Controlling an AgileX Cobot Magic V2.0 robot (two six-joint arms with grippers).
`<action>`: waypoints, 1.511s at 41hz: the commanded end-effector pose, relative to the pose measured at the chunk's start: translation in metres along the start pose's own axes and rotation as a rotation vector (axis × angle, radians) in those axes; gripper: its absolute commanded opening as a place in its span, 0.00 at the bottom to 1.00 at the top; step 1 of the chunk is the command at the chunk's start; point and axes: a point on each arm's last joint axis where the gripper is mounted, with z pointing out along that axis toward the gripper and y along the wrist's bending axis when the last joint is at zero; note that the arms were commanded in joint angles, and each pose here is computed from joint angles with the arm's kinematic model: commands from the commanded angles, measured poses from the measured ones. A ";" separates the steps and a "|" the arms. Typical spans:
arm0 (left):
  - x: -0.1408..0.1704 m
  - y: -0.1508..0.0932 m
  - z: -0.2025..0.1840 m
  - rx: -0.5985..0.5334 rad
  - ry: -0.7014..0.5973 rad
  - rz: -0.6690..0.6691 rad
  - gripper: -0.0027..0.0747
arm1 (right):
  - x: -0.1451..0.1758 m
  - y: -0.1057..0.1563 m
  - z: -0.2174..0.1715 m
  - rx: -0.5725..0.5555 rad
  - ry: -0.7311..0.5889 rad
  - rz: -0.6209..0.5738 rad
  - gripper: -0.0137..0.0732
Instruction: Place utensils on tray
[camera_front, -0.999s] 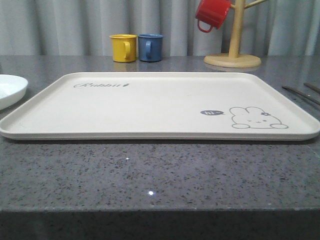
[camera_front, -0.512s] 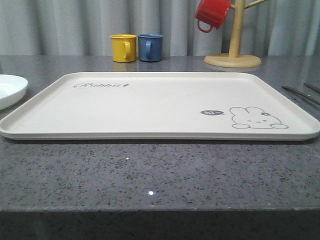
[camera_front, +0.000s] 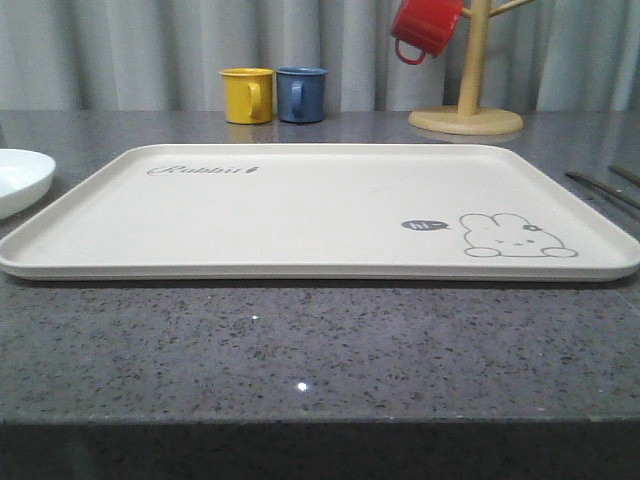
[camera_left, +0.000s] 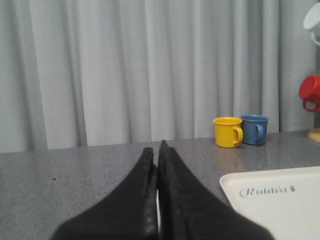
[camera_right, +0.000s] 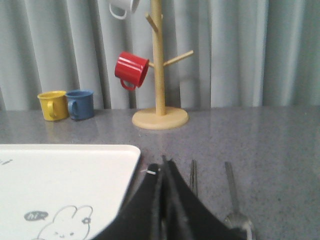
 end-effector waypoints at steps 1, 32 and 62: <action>-0.042 0.004 0.002 0.005 -0.048 -0.007 0.01 | -0.037 0.004 -0.002 0.003 -0.050 -0.015 0.08; -0.064 0.005 0.056 0.048 0.374 -0.005 0.01 | -0.053 0.007 0.043 0.027 0.396 -0.003 0.08; -0.048 0.008 0.117 0.070 0.918 0.076 0.65 | -0.049 0.007 0.041 0.029 0.451 -0.004 0.72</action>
